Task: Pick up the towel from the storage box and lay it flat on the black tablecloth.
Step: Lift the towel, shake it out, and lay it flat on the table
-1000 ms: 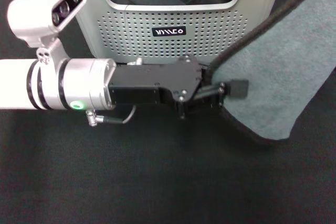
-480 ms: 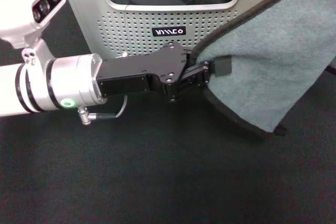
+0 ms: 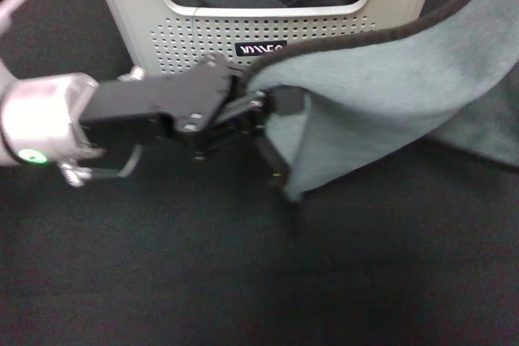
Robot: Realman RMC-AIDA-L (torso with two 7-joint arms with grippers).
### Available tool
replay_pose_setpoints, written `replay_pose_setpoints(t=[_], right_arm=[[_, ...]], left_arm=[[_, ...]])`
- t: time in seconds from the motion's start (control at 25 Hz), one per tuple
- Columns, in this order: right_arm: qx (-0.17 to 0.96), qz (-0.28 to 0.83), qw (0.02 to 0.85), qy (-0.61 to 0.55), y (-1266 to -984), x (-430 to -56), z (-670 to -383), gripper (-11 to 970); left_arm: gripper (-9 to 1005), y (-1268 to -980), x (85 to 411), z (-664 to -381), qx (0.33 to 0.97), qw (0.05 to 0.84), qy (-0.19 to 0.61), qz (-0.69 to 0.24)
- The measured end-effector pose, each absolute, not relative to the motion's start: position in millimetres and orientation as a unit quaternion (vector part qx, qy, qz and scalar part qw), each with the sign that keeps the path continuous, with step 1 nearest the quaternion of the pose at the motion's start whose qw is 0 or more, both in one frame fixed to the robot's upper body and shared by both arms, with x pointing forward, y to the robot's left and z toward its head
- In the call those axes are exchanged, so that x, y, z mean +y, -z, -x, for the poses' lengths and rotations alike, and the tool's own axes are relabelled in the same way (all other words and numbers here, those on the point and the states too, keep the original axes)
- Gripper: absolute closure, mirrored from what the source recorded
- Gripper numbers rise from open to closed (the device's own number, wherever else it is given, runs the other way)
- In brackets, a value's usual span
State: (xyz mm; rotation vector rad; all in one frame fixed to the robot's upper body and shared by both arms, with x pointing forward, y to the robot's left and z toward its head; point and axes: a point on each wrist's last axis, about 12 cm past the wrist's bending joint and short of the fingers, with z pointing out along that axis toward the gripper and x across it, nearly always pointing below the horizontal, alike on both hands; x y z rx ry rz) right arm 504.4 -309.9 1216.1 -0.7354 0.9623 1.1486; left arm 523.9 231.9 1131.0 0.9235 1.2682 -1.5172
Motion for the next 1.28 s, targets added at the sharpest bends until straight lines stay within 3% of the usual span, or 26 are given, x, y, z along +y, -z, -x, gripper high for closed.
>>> replay_pose_setpoints(t=[0.4,0.64,1.08,1.28], right_arm=[[0.443,0.313,0.658,-0.523,-1198,-299,-502,950],[0.464,0.317,0.623,-0.545,-1179,-288,-488,950],[0.459,0.314,0.617,-0.557,-1175,-286,-416,948],[0.513,0.284,0.588,-0.557,-1140,-275,-422,948]], left_arm=[[984,-1185,278,-547,0.522,0.465,0.570,-0.430],[984,-1181,280,-539,0.530,0.420,0.573,-0.464],[985,-1198,290,-499,0.510,0.345,0.582,-0.531],[985,-1185,285,-508,0.535,0.336,0.587,-0.506]])
